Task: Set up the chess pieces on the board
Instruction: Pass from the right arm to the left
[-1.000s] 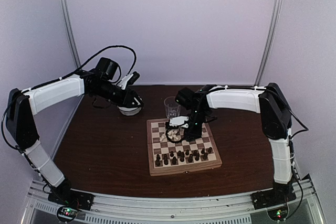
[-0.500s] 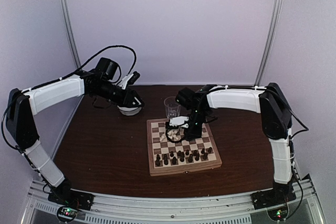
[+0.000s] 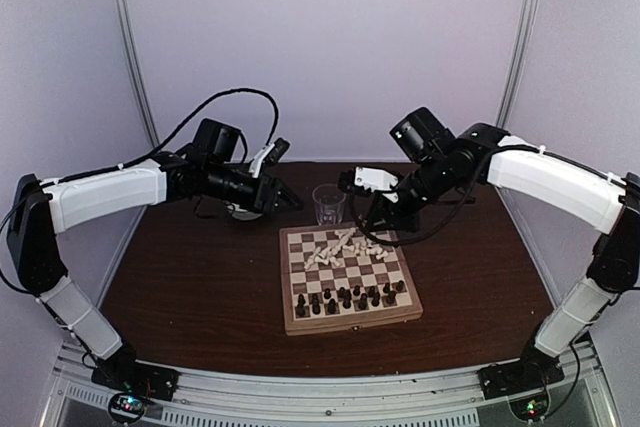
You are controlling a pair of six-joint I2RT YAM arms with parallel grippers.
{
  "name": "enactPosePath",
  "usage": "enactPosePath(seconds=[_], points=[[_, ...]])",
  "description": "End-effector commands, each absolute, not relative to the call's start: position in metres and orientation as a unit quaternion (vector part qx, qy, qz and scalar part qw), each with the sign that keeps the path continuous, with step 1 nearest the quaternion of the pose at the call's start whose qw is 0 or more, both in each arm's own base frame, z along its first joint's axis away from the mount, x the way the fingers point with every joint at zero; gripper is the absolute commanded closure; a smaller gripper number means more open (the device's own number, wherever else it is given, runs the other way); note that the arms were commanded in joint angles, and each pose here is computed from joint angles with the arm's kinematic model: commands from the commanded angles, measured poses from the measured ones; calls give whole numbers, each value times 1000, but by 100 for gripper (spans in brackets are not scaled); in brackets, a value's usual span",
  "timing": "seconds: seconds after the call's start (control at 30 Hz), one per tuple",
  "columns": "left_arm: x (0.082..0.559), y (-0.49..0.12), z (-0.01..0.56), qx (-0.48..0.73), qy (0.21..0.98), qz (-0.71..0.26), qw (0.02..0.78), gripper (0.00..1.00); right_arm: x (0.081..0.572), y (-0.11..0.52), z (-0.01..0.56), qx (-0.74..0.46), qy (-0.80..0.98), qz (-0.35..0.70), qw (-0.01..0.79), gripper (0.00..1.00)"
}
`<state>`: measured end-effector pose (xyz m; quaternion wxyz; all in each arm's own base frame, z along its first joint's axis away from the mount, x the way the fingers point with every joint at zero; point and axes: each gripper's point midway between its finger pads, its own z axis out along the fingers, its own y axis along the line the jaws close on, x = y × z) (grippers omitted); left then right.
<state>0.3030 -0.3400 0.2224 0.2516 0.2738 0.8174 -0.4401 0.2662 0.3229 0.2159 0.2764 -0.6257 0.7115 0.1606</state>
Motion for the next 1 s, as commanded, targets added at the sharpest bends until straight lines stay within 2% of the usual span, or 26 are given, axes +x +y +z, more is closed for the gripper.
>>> enactPosePath(seconds=[0.0, 0.3, 0.97], points=[[271, -385, 276, 315, 759, -486, 298, 54, 246, 318, 222, -612, 708, 212, 281, 86], [228, -440, 288, 313, 731, -544, 269, 51, 232, 303, 239, -601, 699, 225, 316, 84], [225, -468, 273, 295, 745, -556, 221, 54, 222, 305, 248, -606, 684, 248, 321, 81]])
